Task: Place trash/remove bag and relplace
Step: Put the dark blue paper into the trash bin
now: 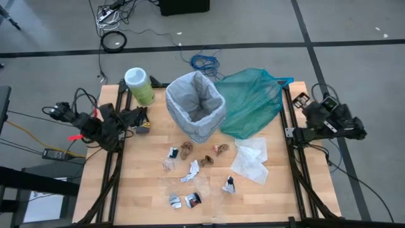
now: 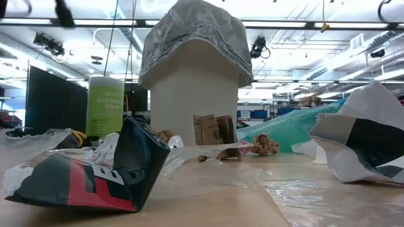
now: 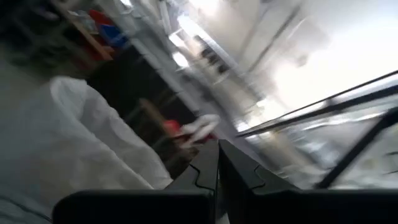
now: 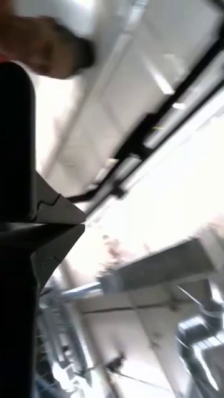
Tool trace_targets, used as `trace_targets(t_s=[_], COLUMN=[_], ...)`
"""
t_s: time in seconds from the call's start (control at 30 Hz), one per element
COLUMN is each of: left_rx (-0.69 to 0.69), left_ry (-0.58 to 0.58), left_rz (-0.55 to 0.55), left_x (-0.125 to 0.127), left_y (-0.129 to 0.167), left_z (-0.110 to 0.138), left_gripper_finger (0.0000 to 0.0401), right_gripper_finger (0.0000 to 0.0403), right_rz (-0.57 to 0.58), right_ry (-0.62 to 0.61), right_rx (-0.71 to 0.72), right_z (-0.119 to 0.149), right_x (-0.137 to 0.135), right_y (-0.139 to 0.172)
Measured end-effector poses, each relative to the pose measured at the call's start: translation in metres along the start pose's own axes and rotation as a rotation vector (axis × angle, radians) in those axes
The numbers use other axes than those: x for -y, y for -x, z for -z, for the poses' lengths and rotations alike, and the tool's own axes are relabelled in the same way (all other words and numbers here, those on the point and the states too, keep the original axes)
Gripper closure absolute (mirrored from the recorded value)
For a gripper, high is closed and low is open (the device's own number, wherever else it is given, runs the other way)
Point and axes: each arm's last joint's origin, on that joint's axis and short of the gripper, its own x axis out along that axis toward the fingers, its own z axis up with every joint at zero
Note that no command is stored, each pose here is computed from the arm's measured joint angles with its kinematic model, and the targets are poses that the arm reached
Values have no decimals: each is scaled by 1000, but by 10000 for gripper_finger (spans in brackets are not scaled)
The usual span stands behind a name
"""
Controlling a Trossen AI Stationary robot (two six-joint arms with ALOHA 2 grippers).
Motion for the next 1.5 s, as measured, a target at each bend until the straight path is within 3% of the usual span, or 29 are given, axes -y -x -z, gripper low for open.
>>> trace_targets(t_s=[0.13,0.27,0.4,0.47,0.57,0.73,0.83,0.97,1.13,1.3,1.5], left_rx=[-128,-351,-621,-736,-906,-1091,-1172,-1337,-1287,-1264,-1379], left_ry=[-201,-382,-544,-607,-650,-661,-615,-545,-546,-627,-713], left_rz=[-74,-129,-298,-391,-425,-544,-633,-629,-550,-664,-745], left_x=[43,82,94,91,84,56,37,21,14,-8,-38], left_y=[-28,-55,-70,-73,-74,-72,-74,-80,-101,-114,-123], left_z=[-10,-12,7,23,45,91,107,125,134,137,147], left_gripper_finger=[380,380,380,380,377,365,354,333,301,274,258], right_gripper_finger=[399,399,398,393,376,331,297,252,206,183,179], right_rz=[73,207,340,376,418,583,700,742,746,748,759], right_ry=[15,-44,-130,-147,-161,-217,-245,-246,-239,-231,-233], right_rx=[-186,-479,-711,-788,-899,-1130,-1247,-1297,-1312,-1327,-1344], right_z=[-18,-23,-21,-18,-10,10,20,25,29,30,30], right_x=[-5,-4,0,3,7,15,19,22,24,25,24], right_y=[-41,-77,-104,-114,-120,-106,-96,-93,-94,-93,-91])
